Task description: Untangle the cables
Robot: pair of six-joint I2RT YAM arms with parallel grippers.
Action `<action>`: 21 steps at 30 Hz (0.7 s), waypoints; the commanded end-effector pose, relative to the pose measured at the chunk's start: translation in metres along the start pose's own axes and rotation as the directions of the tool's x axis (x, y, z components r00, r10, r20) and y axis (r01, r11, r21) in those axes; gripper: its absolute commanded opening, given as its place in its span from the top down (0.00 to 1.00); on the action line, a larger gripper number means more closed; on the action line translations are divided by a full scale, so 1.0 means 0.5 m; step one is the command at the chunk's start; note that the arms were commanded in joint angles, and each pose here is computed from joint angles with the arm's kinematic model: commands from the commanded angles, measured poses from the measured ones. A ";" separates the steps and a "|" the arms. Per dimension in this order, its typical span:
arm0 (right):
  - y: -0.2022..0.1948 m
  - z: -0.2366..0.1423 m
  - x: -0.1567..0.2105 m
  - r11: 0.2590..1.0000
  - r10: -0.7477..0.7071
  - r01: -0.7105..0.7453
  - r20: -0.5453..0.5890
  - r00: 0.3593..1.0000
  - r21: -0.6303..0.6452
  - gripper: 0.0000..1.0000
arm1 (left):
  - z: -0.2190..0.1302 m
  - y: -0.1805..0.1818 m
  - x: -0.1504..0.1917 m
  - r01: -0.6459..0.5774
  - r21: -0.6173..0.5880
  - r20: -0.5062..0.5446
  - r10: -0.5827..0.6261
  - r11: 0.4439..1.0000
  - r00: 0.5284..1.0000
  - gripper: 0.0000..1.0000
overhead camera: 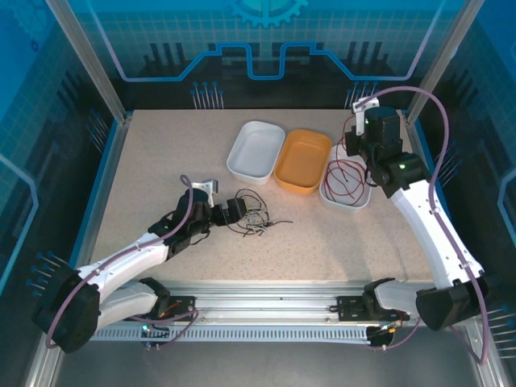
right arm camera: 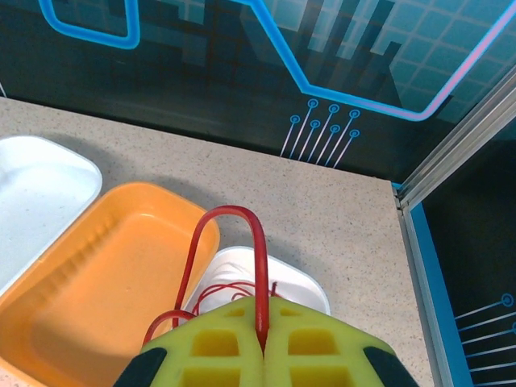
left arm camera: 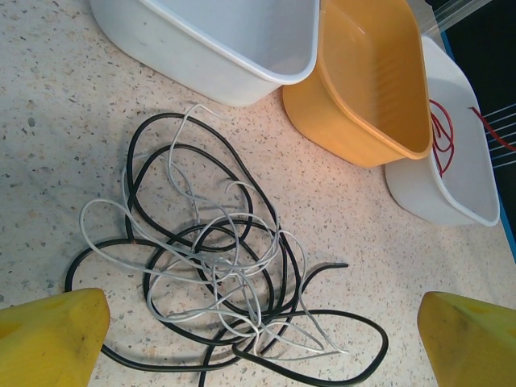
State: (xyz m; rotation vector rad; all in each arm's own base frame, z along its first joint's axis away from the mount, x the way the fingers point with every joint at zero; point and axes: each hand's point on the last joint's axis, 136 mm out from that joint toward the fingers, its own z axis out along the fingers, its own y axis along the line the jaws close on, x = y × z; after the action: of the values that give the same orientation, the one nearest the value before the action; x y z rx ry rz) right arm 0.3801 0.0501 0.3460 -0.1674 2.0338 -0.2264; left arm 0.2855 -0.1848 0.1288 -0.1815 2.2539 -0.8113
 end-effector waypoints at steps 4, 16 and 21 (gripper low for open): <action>-0.001 0.023 0.014 0.999 0.037 -0.037 -0.022 0.999 0.001 1.00 | -0.001 -0.017 -0.008 -0.002 0.027 0.004 0.001 1.000 1.000 0.01; 0.002 0.094 0.163 0.984 0.176 -0.172 -0.255 0.951 0.037 1.00 | -0.004 -0.014 -0.003 -0.004 0.030 0.000 0.004 1.000 1.000 0.01; -0.013 0.136 0.230 0.975 0.218 -0.180 -0.381 0.898 0.133 1.00 | -0.009 -0.012 0.001 -0.004 0.030 -0.002 0.004 1.000 1.000 0.01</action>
State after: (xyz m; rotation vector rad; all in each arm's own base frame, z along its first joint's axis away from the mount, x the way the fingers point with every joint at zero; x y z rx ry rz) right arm 0.3933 0.0247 0.2353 0.0610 2.3439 -0.2135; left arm 0.2854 -0.1849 0.1292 -0.1813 2.2530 -0.8128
